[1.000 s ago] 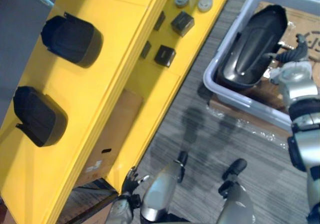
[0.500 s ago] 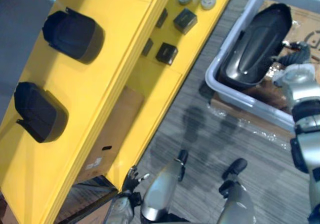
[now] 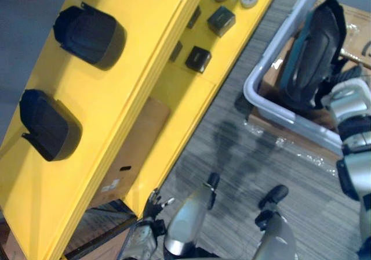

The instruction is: Walk over and take plastic housings, then place them on the shelf

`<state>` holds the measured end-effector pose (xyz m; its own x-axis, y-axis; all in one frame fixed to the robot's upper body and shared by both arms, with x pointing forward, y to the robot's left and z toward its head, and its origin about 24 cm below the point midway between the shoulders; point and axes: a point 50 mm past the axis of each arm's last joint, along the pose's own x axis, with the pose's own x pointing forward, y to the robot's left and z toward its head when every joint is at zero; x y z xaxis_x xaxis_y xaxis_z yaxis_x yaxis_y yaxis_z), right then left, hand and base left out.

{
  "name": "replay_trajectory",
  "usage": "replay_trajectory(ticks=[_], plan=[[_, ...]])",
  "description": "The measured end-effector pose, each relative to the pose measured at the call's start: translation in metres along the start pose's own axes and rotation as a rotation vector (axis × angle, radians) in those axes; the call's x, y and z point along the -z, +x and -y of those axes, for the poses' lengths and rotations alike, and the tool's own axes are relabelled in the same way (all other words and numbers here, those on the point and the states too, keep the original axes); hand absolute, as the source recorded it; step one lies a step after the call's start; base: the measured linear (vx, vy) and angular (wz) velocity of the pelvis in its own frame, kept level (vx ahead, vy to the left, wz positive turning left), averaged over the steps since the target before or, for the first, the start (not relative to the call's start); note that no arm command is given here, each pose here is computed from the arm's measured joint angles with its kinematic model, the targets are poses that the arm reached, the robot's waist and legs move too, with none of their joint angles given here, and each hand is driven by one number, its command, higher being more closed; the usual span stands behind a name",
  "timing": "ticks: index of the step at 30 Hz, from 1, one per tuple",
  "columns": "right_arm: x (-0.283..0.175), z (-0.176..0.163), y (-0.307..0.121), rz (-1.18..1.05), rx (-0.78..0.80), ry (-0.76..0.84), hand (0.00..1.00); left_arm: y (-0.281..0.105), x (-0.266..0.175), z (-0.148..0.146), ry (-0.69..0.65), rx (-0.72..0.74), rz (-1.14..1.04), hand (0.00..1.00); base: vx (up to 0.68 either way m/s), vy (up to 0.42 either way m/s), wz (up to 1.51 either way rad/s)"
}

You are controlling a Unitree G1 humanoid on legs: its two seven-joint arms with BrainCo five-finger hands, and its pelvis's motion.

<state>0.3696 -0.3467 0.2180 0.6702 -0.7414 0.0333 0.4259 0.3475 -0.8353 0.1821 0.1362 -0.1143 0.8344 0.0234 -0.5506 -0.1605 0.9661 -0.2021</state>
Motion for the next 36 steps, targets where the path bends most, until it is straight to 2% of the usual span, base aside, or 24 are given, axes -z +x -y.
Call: replay_trajectory(ticks=[4, 11, 18, 20, 28, 36], plan=[[0.000, 0.006, 0.002, 0.000, 0.032, -0.071, 1.00, -0.001, -0.008, 0.005, 0.002, 0.046, 0.064, 0.00, -0.03, 0.039, 0.09], [0.019, 0.033, 0.011, -0.047, 0.138, -0.168, 1.00, -0.007, -0.035, 0.035, -0.042, 0.184, 0.225, 0.00, 0.00, 0.037, 0.00], [0.020, 0.059, 0.016, 0.023, 0.267, -0.158, 1.00, -0.015, -0.076, 0.056, -0.110, 0.270, 0.422, 0.00, -0.01, 0.034, -0.05], [0.008, 0.066, 0.015, 0.080, 0.292, -0.123, 1.00, -0.020, -0.090, 0.064, -0.130, 0.304, 0.482, 0.00, -0.06, 0.042, -0.11], [-0.006, 0.072, 0.012, 0.175, 0.339, -0.082, 1.00, -0.029, -0.116, 0.087, -0.099, 0.403, 0.589, 0.00, -0.05, 0.033, -0.09], [-0.035, 0.075, 0.003, 0.295, 0.441, -0.005, 1.00, -0.026, -0.165, 0.107, 0.040, 0.511, 0.722, 0.00, -0.05, 0.048, -0.06]])
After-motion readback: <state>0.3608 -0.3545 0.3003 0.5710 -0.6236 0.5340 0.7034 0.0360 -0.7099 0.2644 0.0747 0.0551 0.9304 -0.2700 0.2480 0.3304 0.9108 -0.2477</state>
